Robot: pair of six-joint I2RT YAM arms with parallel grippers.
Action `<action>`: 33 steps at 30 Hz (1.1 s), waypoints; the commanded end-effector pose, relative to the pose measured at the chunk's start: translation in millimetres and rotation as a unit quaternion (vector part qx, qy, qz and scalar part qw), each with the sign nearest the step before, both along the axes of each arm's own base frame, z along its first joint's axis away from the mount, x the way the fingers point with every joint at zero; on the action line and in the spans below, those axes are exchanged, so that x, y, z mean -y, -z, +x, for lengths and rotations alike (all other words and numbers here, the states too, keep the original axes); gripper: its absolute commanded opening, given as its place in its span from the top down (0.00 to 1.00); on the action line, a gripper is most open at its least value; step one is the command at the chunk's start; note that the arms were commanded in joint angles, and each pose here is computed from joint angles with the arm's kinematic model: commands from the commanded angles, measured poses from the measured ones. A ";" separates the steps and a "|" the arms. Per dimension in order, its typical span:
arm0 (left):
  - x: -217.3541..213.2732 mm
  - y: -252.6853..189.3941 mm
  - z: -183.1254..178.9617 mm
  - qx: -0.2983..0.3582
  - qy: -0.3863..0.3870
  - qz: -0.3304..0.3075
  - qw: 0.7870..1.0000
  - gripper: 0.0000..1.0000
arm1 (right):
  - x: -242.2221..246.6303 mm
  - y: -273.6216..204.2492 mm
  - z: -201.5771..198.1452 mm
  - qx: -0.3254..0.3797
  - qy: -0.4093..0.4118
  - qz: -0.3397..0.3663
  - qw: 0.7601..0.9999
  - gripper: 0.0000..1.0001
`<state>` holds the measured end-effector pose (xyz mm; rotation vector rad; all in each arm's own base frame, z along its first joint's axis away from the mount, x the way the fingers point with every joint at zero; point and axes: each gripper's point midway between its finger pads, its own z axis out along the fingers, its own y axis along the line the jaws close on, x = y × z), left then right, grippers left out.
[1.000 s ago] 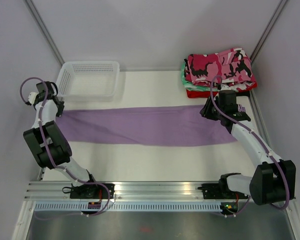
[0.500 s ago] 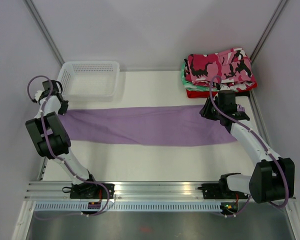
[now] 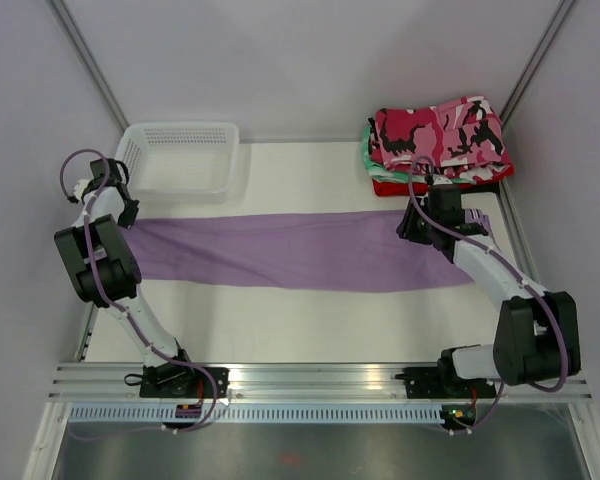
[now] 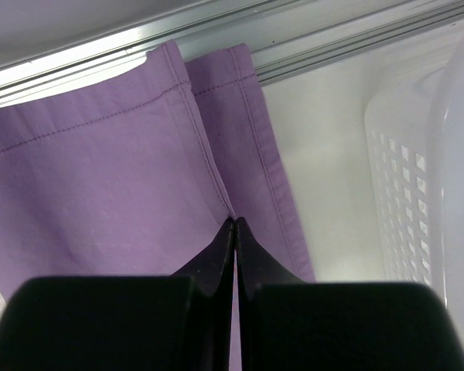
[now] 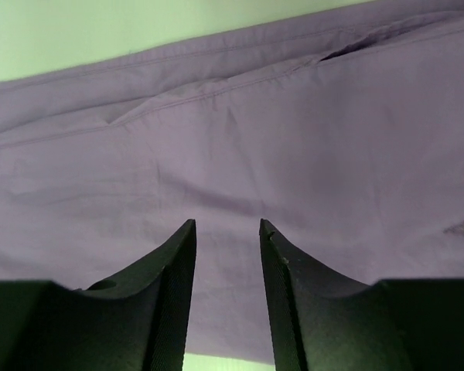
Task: Fold and stack the trousers
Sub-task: Fold the trousers
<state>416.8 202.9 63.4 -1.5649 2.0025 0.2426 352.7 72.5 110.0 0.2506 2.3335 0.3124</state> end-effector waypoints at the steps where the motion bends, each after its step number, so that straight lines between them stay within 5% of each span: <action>1: -14.8 -18.9 10.4 0.024 -0.015 0.032 0.999 0.98 | -27.1 -1.9 20.9 0.034 -0.078 0.009 0.996 0.54; 3: -13.9 -16.3 10.5 0.019 -0.005 0.032 0.999 0.98 | -66.1 -10.0 28.0 0.057 -0.187 0.026 0.980 0.47; 6: -10.2 -6.6 9.9 0.010 0.005 0.022 1.000 0.98 | -102.5 -14.9 36.1 0.084 -0.305 -0.060 0.947 0.34; 12: -3.0 0.2 9.4 0.013 0.016 0.007 1.000 0.98 | -166.4 -7.9 55.8 0.137 -0.451 -0.123 0.873 0.32; 17: -2.8 -1.5 6.8 0.010 0.022 0.013 1.000 0.98 | -190.4 37.3 63.3 0.104 -0.554 -0.175 0.807 0.33; 24: -2.7 -3.5 6.9 0.010 0.029 0.016 0.999 0.98 | -200.8 59.0 66.2 0.075 -0.593 -0.162 0.785 0.33; 33: -3.6 1.8 3.1 -0.002 0.030 0.022 0.999 0.98 | -200.0 73.6 76.9 0.058 -0.576 -0.180 0.796 0.40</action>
